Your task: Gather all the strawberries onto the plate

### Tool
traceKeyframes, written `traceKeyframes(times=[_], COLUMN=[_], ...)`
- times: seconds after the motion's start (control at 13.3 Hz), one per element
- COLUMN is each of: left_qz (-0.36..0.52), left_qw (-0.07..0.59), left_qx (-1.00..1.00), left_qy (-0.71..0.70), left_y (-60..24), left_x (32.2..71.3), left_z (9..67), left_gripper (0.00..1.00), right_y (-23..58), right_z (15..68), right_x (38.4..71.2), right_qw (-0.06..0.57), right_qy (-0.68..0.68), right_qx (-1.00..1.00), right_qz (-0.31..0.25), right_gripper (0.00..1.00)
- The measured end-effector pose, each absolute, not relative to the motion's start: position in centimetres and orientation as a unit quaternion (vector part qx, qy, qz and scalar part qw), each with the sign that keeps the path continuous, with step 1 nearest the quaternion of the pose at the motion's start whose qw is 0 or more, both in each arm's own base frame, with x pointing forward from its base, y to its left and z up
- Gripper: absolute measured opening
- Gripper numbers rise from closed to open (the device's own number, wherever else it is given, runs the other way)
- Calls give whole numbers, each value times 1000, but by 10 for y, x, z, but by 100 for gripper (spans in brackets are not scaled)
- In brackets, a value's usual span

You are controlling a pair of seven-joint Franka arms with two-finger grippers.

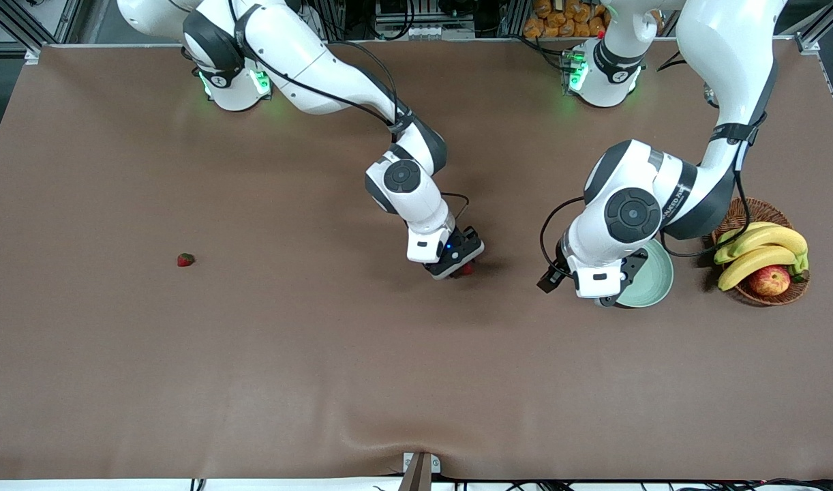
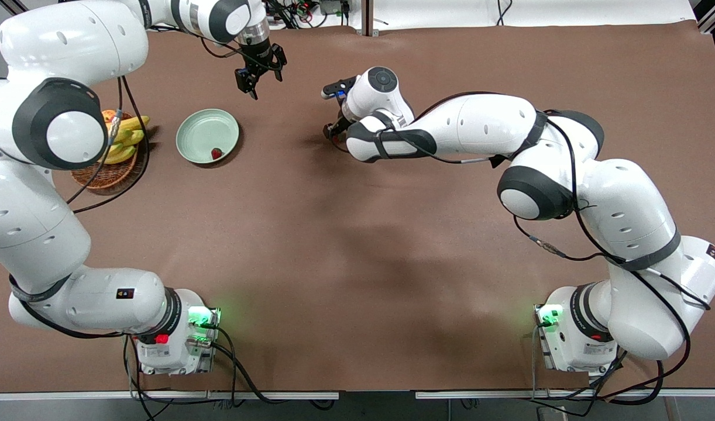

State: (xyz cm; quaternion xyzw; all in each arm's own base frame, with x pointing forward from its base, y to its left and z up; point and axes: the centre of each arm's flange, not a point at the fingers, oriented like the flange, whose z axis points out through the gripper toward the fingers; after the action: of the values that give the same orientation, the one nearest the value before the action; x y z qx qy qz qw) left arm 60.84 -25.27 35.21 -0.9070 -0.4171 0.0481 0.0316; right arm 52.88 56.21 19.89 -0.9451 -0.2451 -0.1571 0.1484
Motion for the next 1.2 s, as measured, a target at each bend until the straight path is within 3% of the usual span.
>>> traceKeyframes(times=[0.15, 0.23, 0.45, 0.75, 0.98, 1.2], left_qz=[53, 56, 52, 64, 67, 73], left_qw=[34, 34, 7, -14, -27, -22], left_qx=[-908, -907, -897, -854, -827, -824], left_qy=[-415, -416, -440, -517, -558, -561], left_y=[-262, -267, -285, -342, -380, -398], left_x=[605, 604, 608, 608, 600, 589], left_z=[345, 338, 314, 280, 264, 253], left_gripper=[100, 100, 100, 100, 100, 100], right_y=[549, 538, 502, 442, 374, 286], right_z=[208, 215, 236, 257, 299, 343], right_x=[546, 557, 585, 616, 642, 665], right_qw=[145, 144, 134, 103, 78, 68], right_qy=[-234, -225, -199, -178, -177, -178], right_qx=[-947, -949, -957, -972, -980, -981], right_qz=[-167, -171, -163, -111, -53, -30], right_gripper=[98, 100, 100, 100, 100, 100])
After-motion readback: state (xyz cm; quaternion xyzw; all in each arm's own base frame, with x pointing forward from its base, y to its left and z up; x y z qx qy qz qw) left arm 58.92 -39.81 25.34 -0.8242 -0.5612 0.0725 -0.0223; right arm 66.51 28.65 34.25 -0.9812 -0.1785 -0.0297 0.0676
